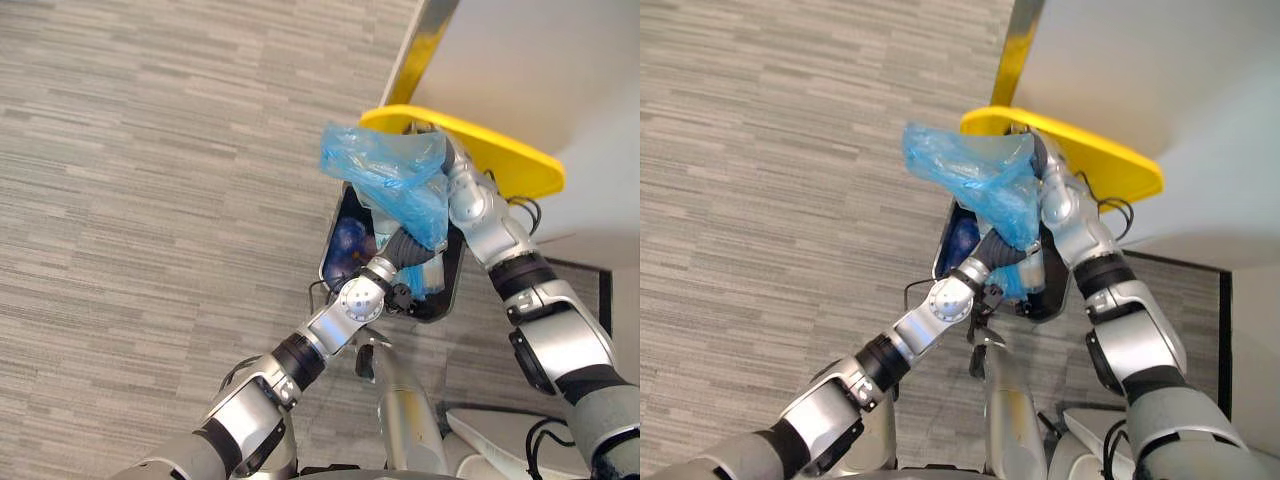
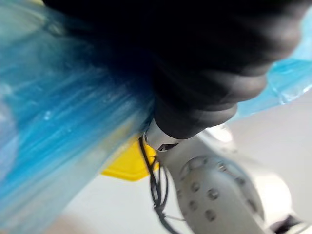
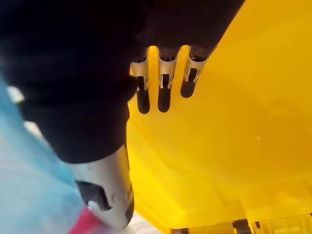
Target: Gather rubbish on tea table into small bin, then transfer packed bag to large trash can.
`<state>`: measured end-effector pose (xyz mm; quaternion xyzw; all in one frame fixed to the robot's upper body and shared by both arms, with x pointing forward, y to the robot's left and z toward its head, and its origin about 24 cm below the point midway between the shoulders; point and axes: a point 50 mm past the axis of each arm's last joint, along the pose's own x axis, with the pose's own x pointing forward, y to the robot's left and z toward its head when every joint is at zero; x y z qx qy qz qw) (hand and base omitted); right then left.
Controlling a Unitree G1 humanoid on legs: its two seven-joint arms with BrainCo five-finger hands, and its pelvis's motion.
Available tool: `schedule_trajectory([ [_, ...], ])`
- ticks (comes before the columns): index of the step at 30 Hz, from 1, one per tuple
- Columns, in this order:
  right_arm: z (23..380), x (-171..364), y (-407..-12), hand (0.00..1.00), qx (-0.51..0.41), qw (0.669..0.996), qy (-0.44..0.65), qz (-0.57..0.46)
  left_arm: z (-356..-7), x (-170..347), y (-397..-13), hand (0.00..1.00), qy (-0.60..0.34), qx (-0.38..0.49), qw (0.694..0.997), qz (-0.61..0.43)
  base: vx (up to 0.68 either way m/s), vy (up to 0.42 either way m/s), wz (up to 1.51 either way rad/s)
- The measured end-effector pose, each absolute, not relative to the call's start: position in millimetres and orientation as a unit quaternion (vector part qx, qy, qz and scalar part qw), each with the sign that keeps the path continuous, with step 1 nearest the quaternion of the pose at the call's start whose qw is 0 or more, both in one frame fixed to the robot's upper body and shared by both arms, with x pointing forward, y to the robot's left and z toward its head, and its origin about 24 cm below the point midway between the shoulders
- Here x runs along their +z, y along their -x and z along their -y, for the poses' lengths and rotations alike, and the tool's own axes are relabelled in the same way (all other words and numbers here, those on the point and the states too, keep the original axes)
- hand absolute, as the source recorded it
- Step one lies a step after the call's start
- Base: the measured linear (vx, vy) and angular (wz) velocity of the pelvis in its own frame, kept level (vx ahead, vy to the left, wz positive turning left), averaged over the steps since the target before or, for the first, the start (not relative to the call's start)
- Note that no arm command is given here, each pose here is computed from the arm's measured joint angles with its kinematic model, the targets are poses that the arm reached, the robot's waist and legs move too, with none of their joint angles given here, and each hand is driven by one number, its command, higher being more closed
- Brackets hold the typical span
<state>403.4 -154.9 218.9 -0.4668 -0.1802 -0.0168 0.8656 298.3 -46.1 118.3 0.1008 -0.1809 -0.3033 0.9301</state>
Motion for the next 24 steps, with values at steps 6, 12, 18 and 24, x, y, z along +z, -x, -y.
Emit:
schedule_trajectory([
  [6,140,261,-402,0.0,-0.026,0.85,0.466,0.243,32,111,-326,1.0,-0.125,-0.253,0.95,0.13,-0.03,-0.03,-0.11],
  [12,138,263,-401,0.0,-0.031,0.843,0.474,0.253,17,99,-340,1.0,-0.156,-0.221,0.958,0.09,0.03,-0.038,-0.12],
  [18,121,280,-400,0.0,-0.023,0.816,0.501,0.286,5,95,-353,1.0,-0.188,-0.194,0.961,0.067,0.01,-0.005,-0.02],
  [24,107,292,-394,0.0,-0.009,0.801,0.506,0.321,1,95,-356,0.0,-0.191,-0.186,0.962,0.062,0.01,0.008,-0.07],
])
